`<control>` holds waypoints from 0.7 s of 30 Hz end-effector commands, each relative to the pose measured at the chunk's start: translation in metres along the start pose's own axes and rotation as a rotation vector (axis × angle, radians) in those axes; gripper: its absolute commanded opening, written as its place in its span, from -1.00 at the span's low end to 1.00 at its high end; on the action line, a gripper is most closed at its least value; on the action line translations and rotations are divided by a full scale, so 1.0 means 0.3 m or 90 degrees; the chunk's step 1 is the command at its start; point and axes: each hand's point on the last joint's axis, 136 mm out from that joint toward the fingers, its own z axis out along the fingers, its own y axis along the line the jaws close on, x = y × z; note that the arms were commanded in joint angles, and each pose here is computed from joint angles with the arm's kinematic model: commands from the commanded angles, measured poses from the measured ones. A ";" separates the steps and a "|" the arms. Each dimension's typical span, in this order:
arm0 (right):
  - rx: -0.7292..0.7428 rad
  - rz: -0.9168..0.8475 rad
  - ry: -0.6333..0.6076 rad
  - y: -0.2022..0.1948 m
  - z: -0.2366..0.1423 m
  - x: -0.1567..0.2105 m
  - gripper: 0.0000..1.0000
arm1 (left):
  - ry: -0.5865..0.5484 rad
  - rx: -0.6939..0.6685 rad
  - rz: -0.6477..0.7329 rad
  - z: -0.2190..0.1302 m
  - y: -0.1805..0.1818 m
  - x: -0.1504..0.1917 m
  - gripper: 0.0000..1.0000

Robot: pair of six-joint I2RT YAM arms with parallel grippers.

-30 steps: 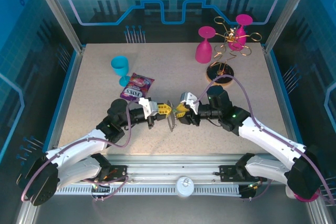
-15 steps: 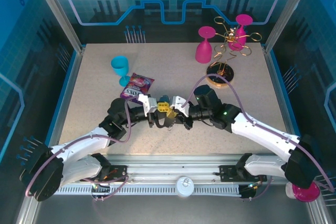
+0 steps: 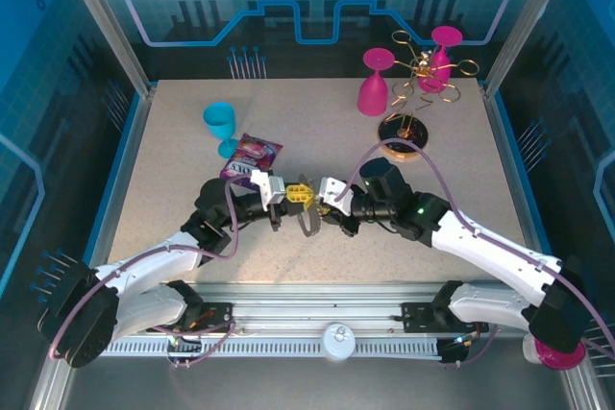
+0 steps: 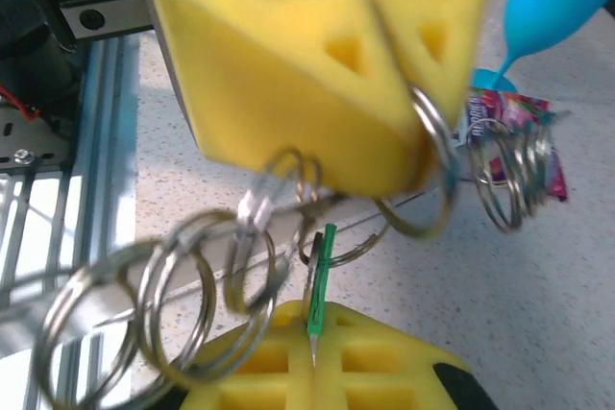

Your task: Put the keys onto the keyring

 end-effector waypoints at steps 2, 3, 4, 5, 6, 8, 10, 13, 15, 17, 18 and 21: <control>0.047 0.011 0.015 -0.037 -0.055 0.023 -1.00 | -0.029 -0.002 0.040 -0.018 0.004 -0.043 -1.00; 0.050 0.010 0.013 -0.040 -0.063 0.018 -1.00 | -0.028 -0.003 0.041 -0.019 0.004 -0.040 -1.00; 0.054 0.008 0.010 -0.043 -0.072 0.011 -1.00 | -0.028 -0.001 0.042 -0.020 0.001 -0.038 -1.00; 0.057 0.006 0.011 -0.045 -0.078 0.008 -1.00 | -0.027 0.001 0.041 -0.022 -0.002 -0.037 -1.00; 0.061 0.004 0.009 -0.047 -0.083 0.002 -1.00 | -0.027 0.005 0.042 -0.022 -0.005 -0.037 -1.00; 0.063 0.002 0.006 -0.049 -0.092 -0.007 -1.00 | -0.028 0.008 0.043 -0.022 -0.008 -0.037 -1.00; 0.073 0.002 0.002 -0.057 -0.097 -0.015 -1.00 | -0.027 0.011 0.045 -0.022 -0.010 -0.037 -1.00; 0.085 0.000 -0.010 -0.068 -0.107 -0.035 -1.00 | -0.024 0.015 0.047 -0.023 -0.014 -0.033 -1.00; 0.075 0.001 -0.011 -0.059 -0.103 -0.036 -1.00 | -0.024 0.020 0.048 -0.023 -0.019 -0.033 -1.00; 0.074 -0.006 -0.024 -0.061 -0.114 -0.072 -1.00 | -0.022 0.023 0.048 -0.022 -0.020 -0.030 -1.00; 0.073 -0.007 -0.027 -0.060 -0.113 -0.076 -1.00 | -0.021 0.024 0.049 -0.022 -0.021 -0.030 -1.00; 0.080 -0.015 -0.036 -0.064 -0.123 -0.094 -1.00 | -0.013 0.022 0.054 -0.023 -0.021 -0.021 -1.00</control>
